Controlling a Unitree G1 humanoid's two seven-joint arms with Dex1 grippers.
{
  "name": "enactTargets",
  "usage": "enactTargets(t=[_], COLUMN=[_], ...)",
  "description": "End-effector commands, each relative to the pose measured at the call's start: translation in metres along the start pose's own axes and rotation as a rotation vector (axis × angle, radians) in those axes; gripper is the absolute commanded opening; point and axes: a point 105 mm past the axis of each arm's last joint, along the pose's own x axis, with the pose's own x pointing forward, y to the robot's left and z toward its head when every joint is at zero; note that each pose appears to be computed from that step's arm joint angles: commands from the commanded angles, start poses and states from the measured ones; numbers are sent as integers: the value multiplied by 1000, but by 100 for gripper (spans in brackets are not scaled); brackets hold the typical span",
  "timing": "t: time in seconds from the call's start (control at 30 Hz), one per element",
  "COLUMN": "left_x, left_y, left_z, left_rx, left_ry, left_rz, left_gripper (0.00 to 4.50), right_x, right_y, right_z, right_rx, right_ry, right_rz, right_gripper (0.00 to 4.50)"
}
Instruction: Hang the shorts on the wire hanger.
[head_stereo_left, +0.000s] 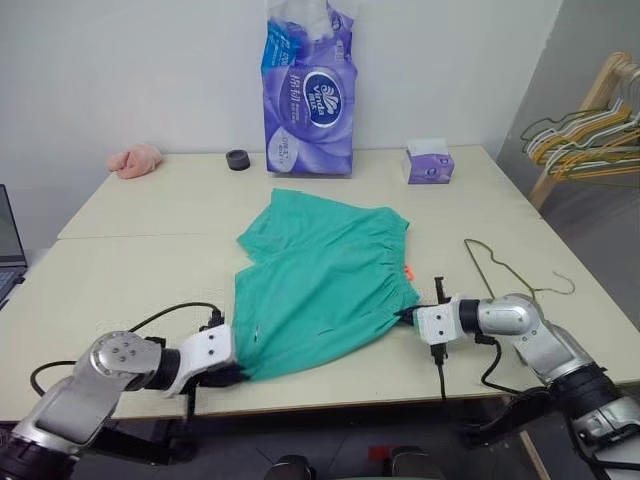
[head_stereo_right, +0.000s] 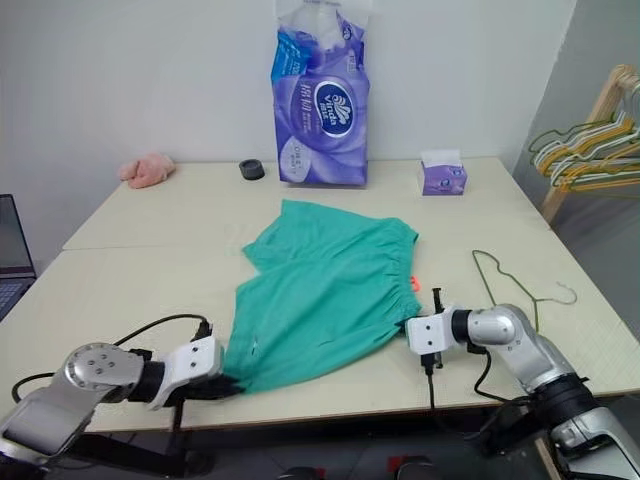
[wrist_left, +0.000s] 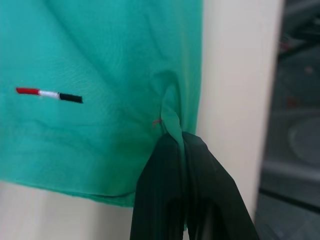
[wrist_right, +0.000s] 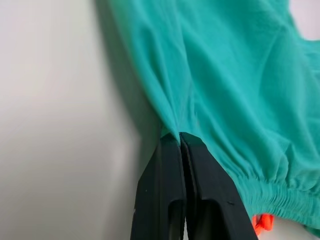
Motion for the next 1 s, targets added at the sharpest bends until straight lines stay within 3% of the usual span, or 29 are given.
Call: enactTargets(t=[0.03, 0.27, 0.4, 0.5, 0.57, 0.7, 0.8, 0.93, 1.0], left_x=[-6, -4, -2, -1, -2, -9, -17, -27, -31], left_y=[-12, -29, -37, -27, -18, -27, -27, -23, -19], left_z=[5, 8, 7, 5, 9, 12, 33, 69, 92], left_rx=[6, -36, -39, -61, -109, -172, -242, -302, -275], left_ry=[-16, -41, -46, -69, -113, -143, -293, -511, -614], left_rz=[-82, -148, -168, -96, -42, -99, -85, -75, -49], left_gripper=[0, 0, 0, 0, 0, 96, 180, 300, 330], right_x=[-12, -32, -34, -35, -36, -39, -47, -59, -79], right_y=[-2, 19, 28, 22, 20, 13, 2, -17, -34], right_z=[16, 37, 43, 45, 47, 53, 50, 33, -1], right_rx=[-8, 75, 106, 146, 161, 233, 370, 558, 728], right_ry=[-44, -83, -86, -96, -101, -123, -141, -133, -88], right_rz=[43, 207, 243, 189, 171, 129, 24, -166, -412], right_gripper=[7, 7, 7, 7, 45, 162, 254, 392, 447])
